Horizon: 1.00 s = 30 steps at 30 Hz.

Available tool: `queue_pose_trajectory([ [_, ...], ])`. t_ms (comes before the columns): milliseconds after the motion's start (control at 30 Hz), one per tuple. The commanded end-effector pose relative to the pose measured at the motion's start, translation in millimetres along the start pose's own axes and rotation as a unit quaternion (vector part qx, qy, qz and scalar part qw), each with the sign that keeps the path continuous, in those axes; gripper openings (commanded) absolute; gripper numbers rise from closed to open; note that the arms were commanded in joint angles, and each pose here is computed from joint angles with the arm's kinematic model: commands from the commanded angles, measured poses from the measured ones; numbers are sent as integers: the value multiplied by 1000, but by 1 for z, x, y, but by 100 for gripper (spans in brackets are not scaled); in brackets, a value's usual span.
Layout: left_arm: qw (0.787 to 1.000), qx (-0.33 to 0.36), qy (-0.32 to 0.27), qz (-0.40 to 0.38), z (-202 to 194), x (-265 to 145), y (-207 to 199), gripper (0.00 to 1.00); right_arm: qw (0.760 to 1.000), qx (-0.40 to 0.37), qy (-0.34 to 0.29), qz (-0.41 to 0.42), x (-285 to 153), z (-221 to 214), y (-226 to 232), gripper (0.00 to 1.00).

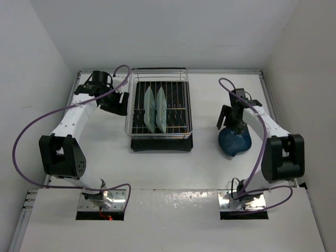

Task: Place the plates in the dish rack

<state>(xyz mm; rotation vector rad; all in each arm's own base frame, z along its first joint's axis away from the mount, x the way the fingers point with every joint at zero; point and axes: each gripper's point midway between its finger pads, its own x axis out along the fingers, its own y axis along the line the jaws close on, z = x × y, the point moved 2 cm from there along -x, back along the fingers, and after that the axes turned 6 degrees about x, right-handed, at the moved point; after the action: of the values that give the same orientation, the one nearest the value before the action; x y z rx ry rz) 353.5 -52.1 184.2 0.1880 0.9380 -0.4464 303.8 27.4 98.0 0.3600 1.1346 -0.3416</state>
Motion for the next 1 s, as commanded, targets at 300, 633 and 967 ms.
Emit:
queue_pose_trajectory([
  [300, 1000, 23, -15, -6, 17, -4, -8, 67, 994, -93, 26, -49, 53, -36, 3, 66],
  [633, 1000, 24, -18, 0, 18, -7, -7, 67, 980, -161, 39, -110, 73, -55, -10, 34],
  [967, 1000, 27, -13, -1, 16, -7, -7, 68, 985, -166, -9, -36, 42, -43, 7, 0],
])
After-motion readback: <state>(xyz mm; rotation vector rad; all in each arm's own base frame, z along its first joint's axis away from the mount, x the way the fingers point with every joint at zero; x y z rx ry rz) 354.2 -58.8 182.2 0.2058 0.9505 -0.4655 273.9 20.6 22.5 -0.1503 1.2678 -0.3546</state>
